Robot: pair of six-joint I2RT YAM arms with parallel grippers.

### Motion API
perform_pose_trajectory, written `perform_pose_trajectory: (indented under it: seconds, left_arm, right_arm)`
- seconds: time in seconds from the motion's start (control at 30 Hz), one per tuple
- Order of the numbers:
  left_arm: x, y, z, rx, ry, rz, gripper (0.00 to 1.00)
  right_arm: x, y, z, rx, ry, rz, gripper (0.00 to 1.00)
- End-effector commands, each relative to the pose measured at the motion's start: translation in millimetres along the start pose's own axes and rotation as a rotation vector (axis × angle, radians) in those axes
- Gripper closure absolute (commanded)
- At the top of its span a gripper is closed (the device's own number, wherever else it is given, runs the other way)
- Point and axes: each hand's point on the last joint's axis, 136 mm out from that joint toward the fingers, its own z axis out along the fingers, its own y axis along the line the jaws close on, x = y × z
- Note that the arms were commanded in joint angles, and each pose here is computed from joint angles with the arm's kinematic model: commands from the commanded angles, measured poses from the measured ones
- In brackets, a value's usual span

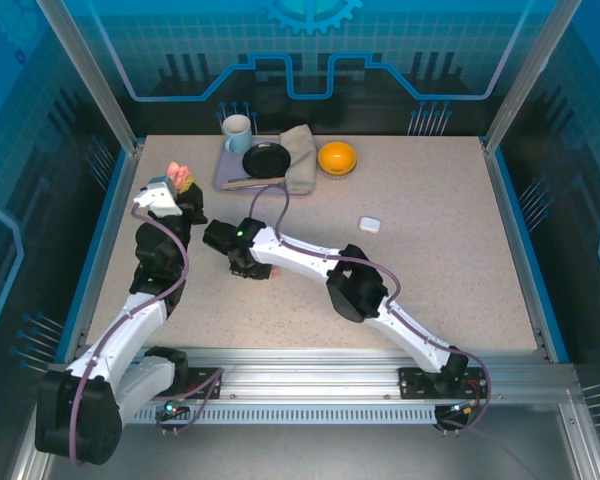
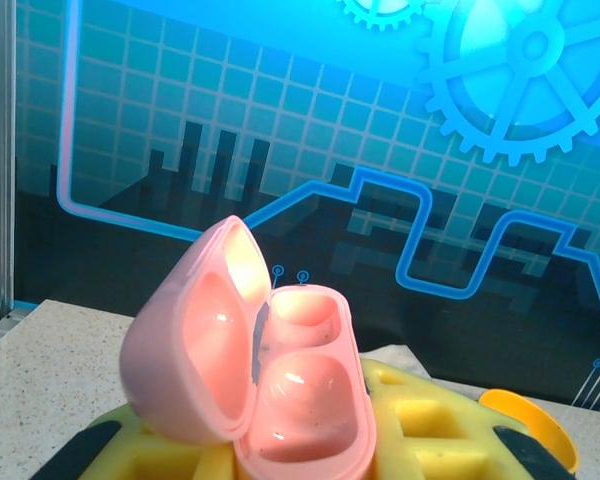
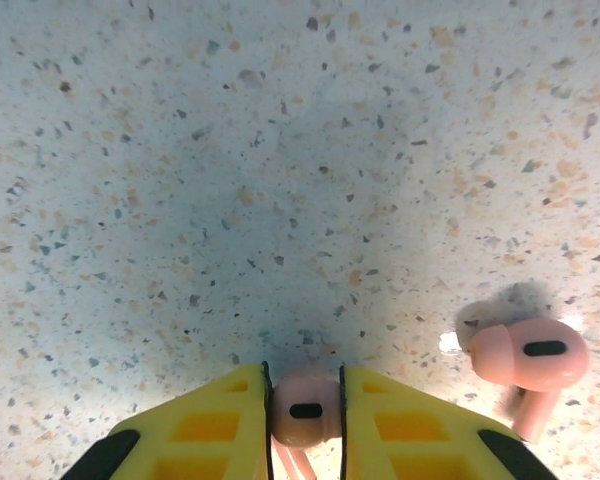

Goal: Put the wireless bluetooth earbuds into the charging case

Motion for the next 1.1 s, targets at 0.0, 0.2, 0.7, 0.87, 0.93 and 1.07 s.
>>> perform_pose_trajectory:
  seconds: [0.0, 0.2, 0.7, 0.87, 0.93, 1.07]
  left_arm:
    - [-19.6, -6.3, -1.6, 0.029, -0.041, -0.028, 1.00]
    - [-23.2, -16.0, 1.0, 0.074, -0.028, -0.040, 1.00]
    - [-9.7, -50.0, 4.3, 0.247, 0.093, -0.081, 1.00]
    - [8.3, -74.2, 4.1, 0.355, 0.167, -0.086, 1.00]
    - [20.2, -89.9, 3.2, 0.422, 0.208, -0.068, 1.00]
    - [51.2, -133.8, -9.4, 0.620, 0.299, 0.001, 1.00]
  right_arm:
    - [-23.5, 8.4, -47.6, -0.097, -0.084, 0.024, 0.81]
    - [-42.0, -9.2, -76.2, -0.135, -0.139, 0.059, 0.81]
    - [-57.5, -164.8, -46.7, 0.095, -0.182, 0.039, 0.82]
    - [-58.5, -206.7, -38.4, 0.157, -0.209, -0.010, 0.81]
    - [-60.0, -215.6, -37.2, 0.157, -0.217, -0.019, 0.82]
    - [-72.9, -225.6, -49.6, 0.135, -0.273, -0.029, 0.82]
